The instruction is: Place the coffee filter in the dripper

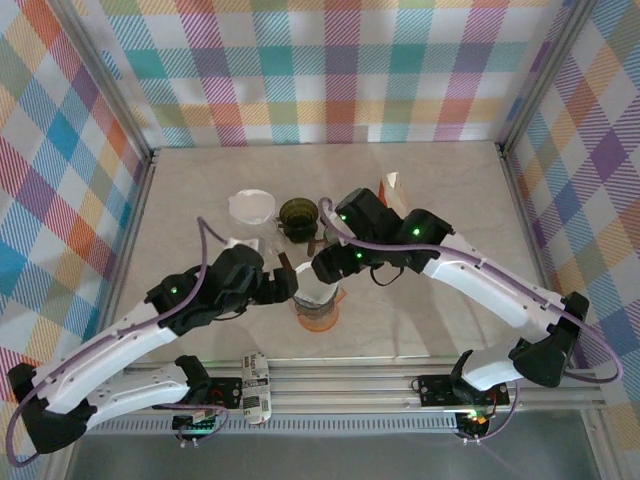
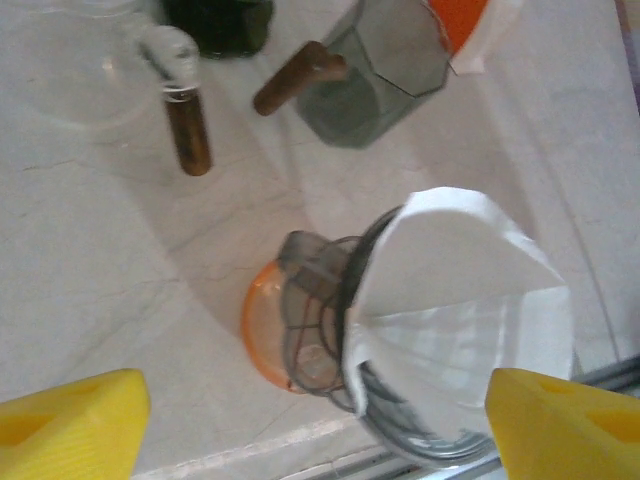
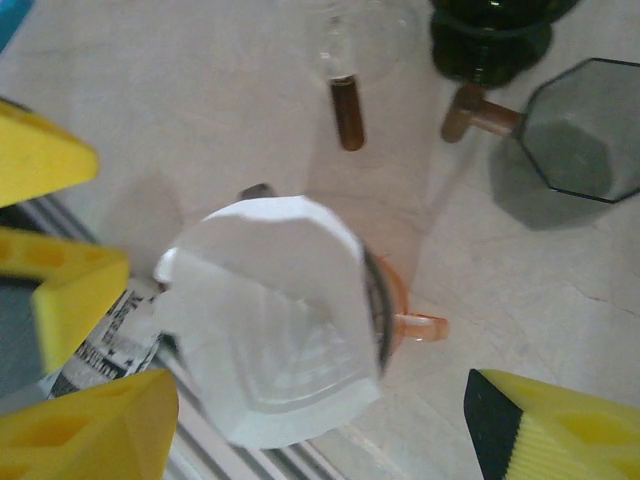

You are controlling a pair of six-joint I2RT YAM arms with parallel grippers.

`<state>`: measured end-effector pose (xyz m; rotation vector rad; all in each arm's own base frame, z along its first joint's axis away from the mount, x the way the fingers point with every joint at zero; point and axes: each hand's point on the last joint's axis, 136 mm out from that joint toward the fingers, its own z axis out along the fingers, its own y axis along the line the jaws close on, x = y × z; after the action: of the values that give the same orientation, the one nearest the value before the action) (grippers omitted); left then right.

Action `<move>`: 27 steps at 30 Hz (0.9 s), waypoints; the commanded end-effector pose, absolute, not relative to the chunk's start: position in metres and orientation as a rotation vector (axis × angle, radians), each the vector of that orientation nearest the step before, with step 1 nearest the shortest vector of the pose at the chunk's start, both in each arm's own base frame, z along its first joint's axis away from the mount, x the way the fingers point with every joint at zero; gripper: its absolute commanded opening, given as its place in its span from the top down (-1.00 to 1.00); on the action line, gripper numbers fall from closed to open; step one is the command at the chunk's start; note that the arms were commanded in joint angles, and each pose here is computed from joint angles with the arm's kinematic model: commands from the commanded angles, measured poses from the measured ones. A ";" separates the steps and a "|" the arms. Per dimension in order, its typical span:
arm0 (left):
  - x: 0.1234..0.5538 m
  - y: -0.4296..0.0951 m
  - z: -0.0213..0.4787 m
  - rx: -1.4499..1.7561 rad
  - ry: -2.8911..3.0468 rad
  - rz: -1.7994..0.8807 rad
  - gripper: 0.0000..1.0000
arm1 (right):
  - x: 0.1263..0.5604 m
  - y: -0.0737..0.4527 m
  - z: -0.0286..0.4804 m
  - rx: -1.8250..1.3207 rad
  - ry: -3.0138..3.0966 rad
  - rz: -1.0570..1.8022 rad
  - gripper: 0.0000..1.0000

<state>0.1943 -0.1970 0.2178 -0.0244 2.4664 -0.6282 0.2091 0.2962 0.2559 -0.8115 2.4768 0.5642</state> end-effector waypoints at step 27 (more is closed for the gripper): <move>0.184 -0.220 0.187 0.245 2.733 -0.565 0.36 | 0.221 0.295 0.229 -0.842 2.526 0.626 -0.49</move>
<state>0.1842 -0.2205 0.1810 0.2258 2.7269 -0.5636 0.2196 0.2845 0.2231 -0.7863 2.5513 0.5829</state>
